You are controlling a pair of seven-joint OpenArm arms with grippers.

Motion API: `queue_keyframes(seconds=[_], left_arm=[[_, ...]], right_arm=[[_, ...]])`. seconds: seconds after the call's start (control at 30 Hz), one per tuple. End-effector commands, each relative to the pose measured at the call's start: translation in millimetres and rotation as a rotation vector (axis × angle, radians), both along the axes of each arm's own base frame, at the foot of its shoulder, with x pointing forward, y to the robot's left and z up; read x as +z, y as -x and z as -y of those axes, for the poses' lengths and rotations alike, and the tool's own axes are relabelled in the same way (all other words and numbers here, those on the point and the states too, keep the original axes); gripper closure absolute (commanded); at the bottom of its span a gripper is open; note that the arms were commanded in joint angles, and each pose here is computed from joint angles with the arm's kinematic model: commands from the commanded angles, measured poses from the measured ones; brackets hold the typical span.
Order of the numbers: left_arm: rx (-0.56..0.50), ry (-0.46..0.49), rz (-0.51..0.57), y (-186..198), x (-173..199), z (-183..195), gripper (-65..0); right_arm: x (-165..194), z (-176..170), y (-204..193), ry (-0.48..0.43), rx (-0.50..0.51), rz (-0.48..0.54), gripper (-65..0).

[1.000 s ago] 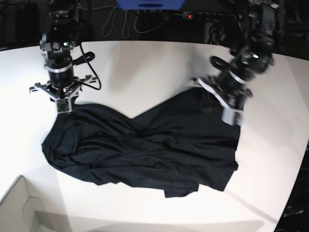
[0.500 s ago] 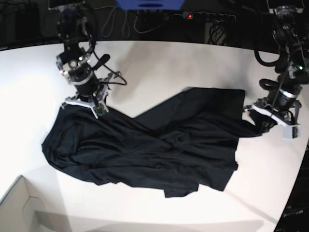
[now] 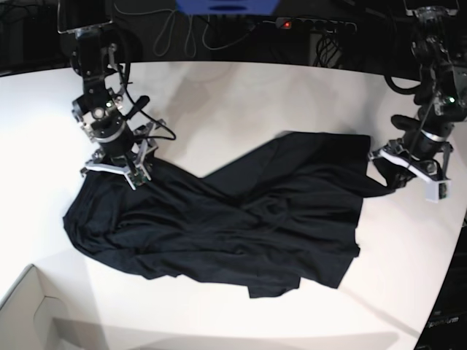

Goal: Layout the t-shirt on the table in an organized manner, then fold the t-shirt properly
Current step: 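Grasp the shirt's collar-side edge with both grippers and lift it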

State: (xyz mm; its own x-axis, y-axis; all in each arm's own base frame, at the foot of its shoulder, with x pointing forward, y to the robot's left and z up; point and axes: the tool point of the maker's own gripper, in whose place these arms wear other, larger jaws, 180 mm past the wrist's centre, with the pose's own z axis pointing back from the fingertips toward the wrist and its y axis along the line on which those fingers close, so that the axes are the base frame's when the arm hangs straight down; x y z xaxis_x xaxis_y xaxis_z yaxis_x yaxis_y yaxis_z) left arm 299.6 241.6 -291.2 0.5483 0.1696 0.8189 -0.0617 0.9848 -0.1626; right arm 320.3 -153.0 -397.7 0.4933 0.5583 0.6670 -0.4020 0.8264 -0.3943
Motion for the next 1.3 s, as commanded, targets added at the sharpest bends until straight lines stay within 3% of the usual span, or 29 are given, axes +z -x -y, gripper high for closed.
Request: queue_keyframes(seconds=[0.0, 0.2, 0.33, 0.43, 0.53, 0.6, 0.7, 0.87, 0.97, 1.27], left_arm=[[0.019, -0.023, 0.051, -5.5, 15.9, -10.8, 0.0], [0.066, -0.025, 0.075, -12.2, 23.1, -27.9, 0.0], [0.089, -0.030, 0.089, -12.7, 28.3, -36.0, 0.0], [0.090, -0.030, 0.090, -12.6, 28.5, -36.5, 0.0], [0.097, -0.027, 0.076, -12.0, 23.6, -38.8, -0.1], [0.102, -0.022, 0.068, -12.3, 20.2, -40.7, -0.1], [0.104, -0.021, 0.085, -15.7, 25.5, -41.0, -0.1], [0.145, -0.018, 0.111, -14.8, 34.3, -54.5, -0.1], [0.146, -0.019, 0.107, -13.2, 33.2, -54.8, -0.1], [0.164, 0.054, 0.011, 13.5, -5.7, -37.6, -0.1]], right_arm=[[11.0, -6.3, -7.4, -0.010, 0.022, 0.041, -31.5], [-2.3, -31.5, 0.7, 0.014, 0.131, 0.001, -31.2], [-6.8, -30.4, -10.0, 0.018, 0.128, -0.007, -28.9], [-13.9, -25.3, -16.5, 0.025, 0.117, -0.026, -19.3], [-25.1, -18.1, -19.3, 0.036, 0.102, -0.059, -4.1], [-26.9, -15.7, -20.4, 0.040, 0.097, -0.063, 0.0], [-16.8, -0.1, -19.1, 0.059, 0.081, -0.038, 0.0], [29.4, 9.8, -12.5, 0.011, 0.071, 0.139, 0.0], [43.3, 20.2, -1.9, 0.001, 0.056, 0.194, 0.0], [35.5, 59.5, 30.2, 0.025, -0.026, 0.171, 0.0]])
